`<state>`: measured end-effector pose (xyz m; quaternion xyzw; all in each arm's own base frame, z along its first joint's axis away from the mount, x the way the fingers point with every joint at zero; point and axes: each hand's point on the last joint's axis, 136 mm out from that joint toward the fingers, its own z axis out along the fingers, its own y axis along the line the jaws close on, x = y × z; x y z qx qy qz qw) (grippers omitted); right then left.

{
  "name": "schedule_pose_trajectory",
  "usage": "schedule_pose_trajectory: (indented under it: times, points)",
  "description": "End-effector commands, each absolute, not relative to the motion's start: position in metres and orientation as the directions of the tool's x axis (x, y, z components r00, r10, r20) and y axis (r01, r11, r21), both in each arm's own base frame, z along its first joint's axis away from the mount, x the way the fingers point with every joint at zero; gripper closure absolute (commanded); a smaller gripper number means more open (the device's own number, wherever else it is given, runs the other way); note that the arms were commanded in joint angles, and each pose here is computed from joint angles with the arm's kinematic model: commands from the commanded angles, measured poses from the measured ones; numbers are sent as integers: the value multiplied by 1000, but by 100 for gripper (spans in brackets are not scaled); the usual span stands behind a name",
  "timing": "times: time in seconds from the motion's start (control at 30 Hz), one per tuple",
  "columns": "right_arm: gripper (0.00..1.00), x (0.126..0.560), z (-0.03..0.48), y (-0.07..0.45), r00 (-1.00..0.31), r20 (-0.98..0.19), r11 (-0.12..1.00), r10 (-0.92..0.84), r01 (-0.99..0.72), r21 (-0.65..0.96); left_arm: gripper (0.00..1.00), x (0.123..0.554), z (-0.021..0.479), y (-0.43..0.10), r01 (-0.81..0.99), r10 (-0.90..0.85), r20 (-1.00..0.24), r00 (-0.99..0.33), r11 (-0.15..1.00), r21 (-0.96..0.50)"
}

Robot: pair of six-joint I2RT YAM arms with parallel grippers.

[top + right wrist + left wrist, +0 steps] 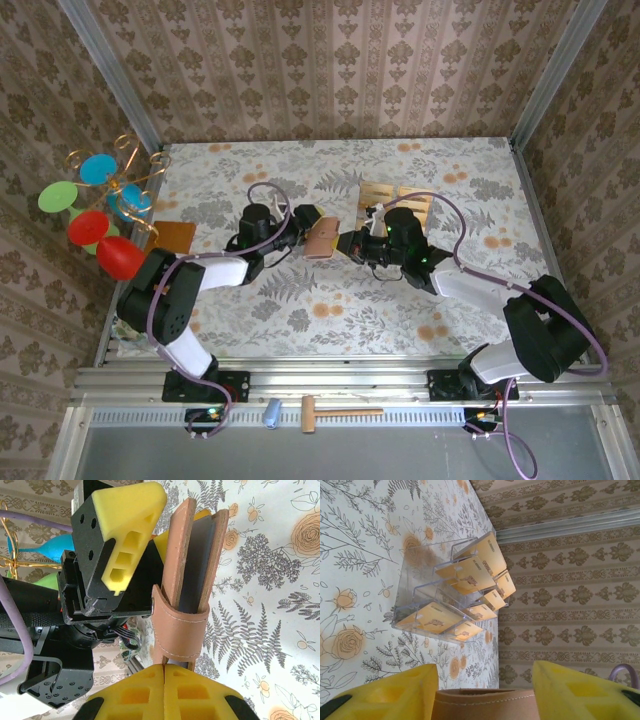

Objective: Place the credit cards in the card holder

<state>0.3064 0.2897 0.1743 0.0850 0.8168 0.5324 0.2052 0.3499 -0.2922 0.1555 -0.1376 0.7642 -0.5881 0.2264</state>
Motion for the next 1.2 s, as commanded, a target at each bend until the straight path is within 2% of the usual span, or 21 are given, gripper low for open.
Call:
schedule_pose_trajectory:
  times: [0.0,0.23,0.43,0.53,0.63,0.67,0.77,0.87,1.03,1.17]
  points:
    - [100,309,172,290,-899,-250,414,359,-86,906,53,348,177,-290,123,-475,-227,-850,240,-963]
    - [100,310,167,290,-901,-242,420,359,-75,905,64,348,178,-289,130,-478,-230,-848,233,-964]
    - [100,311,164,289,-905,-245,441,347,-73,894,91,349,180,-287,148,-479,-249,-842,238,-960]
    - [70,312,164,279,-900,-266,487,345,-70,870,99,347,181,-284,175,-474,-282,-834,259,-950]
    - [50,313,170,260,-880,-323,561,349,-80,824,100,345,181,-279,205,-459,-340,-821,318,-926]
    - [46,312,170,253,-875,-350,608,334,-84,790,100,344,180,-277,217,-447,-366,-816,349,-912]
    - [40,313,174,238,-861,-430,734,273,-103,671,100,341,175,-272,252,-401,-450,-798,456,-853]
    - [35,316,179,231,-848,-482,803,220,-123,583,100,340,172,-267,275,-361,-519,-775,546,-792]
    - [33,322,188,246,-828,-531,834,181,-157,529,100,342,170,-259,263,-350,-593,-725,656,-708]
    - [32,323,182,270,-826,-547,853,132,-186,487,100,344,174,-256,231,-382,-617,-688,690,-686]
